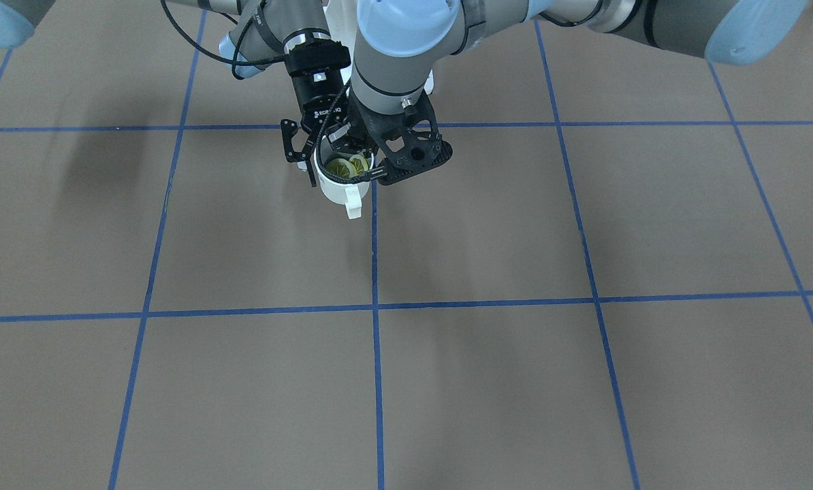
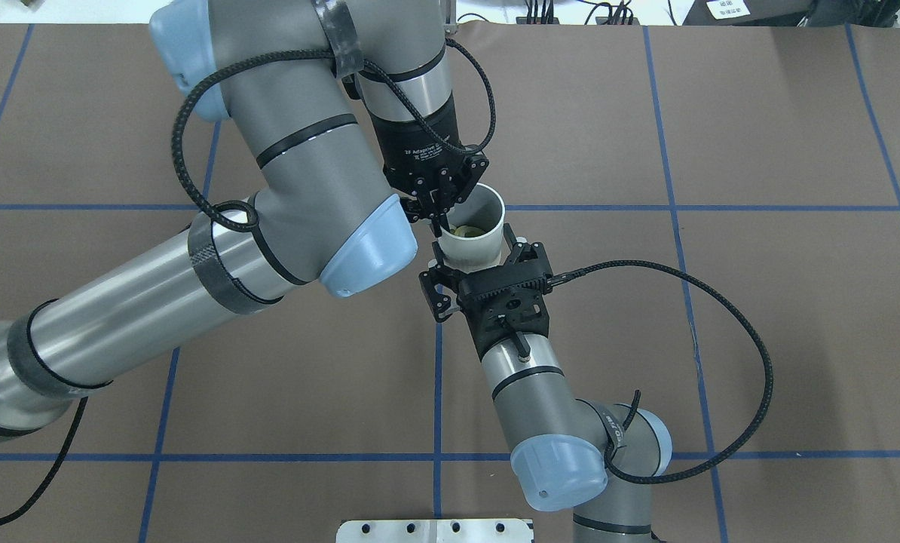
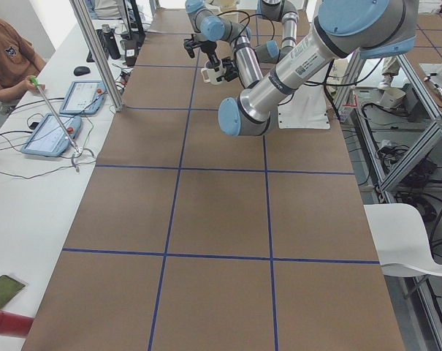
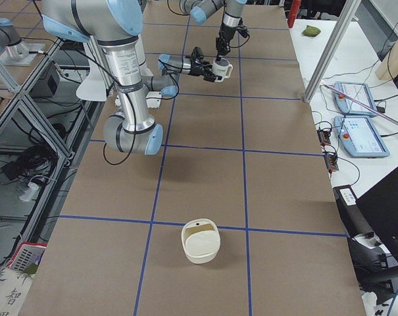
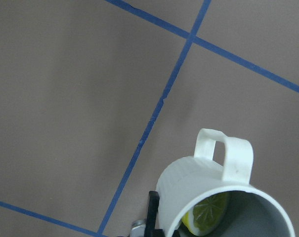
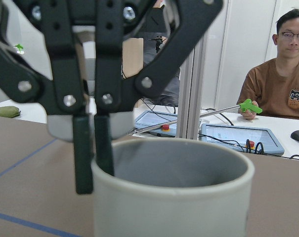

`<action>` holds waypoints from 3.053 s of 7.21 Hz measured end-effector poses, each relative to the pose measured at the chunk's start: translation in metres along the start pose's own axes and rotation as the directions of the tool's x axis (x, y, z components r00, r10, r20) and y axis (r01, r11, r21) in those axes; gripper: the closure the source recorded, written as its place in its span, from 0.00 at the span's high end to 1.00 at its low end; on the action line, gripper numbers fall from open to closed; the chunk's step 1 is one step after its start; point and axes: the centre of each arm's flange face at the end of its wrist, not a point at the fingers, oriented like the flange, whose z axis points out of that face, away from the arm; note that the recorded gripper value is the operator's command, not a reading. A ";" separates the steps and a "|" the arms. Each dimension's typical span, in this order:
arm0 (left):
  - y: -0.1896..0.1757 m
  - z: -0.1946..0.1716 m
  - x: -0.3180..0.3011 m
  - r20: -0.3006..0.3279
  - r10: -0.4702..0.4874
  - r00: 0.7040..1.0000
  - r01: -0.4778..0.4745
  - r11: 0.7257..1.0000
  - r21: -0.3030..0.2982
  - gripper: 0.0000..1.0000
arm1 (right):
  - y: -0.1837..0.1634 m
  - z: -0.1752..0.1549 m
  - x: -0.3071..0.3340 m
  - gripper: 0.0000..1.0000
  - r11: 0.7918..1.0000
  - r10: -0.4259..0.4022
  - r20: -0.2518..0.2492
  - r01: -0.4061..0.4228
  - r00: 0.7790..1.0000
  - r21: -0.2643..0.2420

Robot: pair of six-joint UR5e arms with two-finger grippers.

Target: Left arm hands cup to right arm to dump lemon

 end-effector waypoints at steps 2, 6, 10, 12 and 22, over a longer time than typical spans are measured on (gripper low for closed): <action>0.000 0.000 0.000 0.000 0.000 1.000 0.000 1.000 0.000 0.00 | 0.000 0.000 0.000 0.95 1.000 0.002 0.000 -0.002 1.000 0.001; 0.001 -0.001 0.000 -0.003 0.004 1.000 -0.004 1.000 -0.001 1.00 | -0.002 -0.003 -0.001 0.54 1.000 0.023 0.010 -0.023 1.000 0.010; 0.011 -0.031 -0.006 -0.046 0.027 0.999 -0.026 0.999 0.023 1.00 | 0.001 -0.007 0.001 0.51 0.999 0.041 0.025 -0.042 0.999 0.013; -0.001 -0.068 -0.018 -0.084 0.015 0.996 -0.009 0.997 0.071 1.00 | 0.003 -0.014 0.017 0.49 0.995 0.096 0.058 -0.098 0.994 0.033; -0.038 -0.051 -0.042 -0.046 -0.012 0.999 0.018 0.993 0.118 1.00 | -0.003 -0.113 0.322 0.42 0.802 0.505 0.221 -0.548 0.834 0.237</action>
